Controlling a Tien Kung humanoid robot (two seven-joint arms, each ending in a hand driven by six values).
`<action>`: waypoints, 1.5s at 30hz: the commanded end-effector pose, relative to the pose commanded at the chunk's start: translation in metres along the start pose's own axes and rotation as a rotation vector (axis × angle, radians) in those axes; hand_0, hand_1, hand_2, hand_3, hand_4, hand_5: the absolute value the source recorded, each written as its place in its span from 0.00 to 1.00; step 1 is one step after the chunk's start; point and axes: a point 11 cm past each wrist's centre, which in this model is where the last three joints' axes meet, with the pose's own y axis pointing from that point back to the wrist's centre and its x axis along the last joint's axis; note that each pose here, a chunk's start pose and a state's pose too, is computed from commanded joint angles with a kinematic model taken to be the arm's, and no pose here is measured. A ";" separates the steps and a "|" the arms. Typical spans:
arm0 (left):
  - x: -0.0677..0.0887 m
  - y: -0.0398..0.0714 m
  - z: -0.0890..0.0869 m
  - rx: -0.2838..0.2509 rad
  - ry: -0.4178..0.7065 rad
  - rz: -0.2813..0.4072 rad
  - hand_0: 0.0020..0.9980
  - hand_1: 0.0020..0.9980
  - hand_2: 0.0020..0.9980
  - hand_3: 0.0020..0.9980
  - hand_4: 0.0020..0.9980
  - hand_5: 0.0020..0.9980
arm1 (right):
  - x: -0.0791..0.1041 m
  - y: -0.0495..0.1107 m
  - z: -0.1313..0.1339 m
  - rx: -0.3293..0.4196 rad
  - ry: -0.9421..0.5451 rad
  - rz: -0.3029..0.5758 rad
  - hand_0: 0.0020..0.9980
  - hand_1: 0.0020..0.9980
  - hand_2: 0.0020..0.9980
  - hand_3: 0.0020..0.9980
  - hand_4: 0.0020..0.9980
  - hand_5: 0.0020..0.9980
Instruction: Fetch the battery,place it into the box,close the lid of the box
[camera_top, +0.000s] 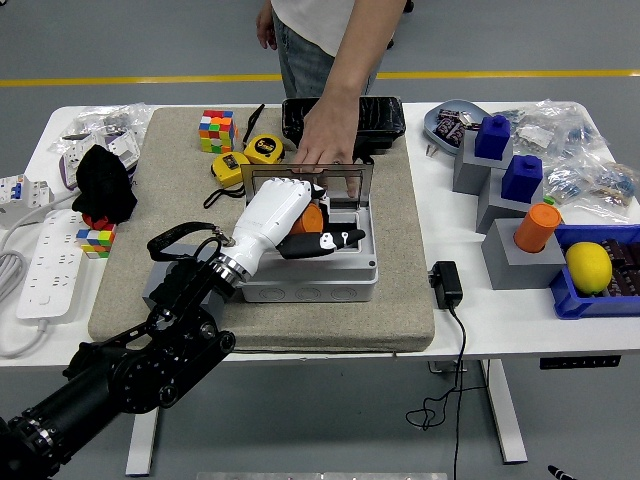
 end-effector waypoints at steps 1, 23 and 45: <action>0.001 0.000 0.000 0.001 0.000 0.001 0.10 0.00 0.02 0.01 1.00 0.97 | 0.000 0.000 0.000 -0.001 0.000 0.000 0.61 0.55 0.58 0.53 0.96 0.73; 0.001 -0.001 0.000 -0.004 -0.009 -0.011 0.16 0.04 0.09 0.06 1.00 0.98 | 0.000 0.000 0.000 0.000 -0.001 -0.001 0.61 0.55 0.58 0.53 0.95 0.73; 0.002 -0.002 0.001 -0.016 -0.024 -0.016 0.63 0.72 0.67 0.61 1.00 1.00 | 0.001 0.000 0.000 0.000 -0.002 0.001 0.61 0.55 0.58 0.53 0.95 0.73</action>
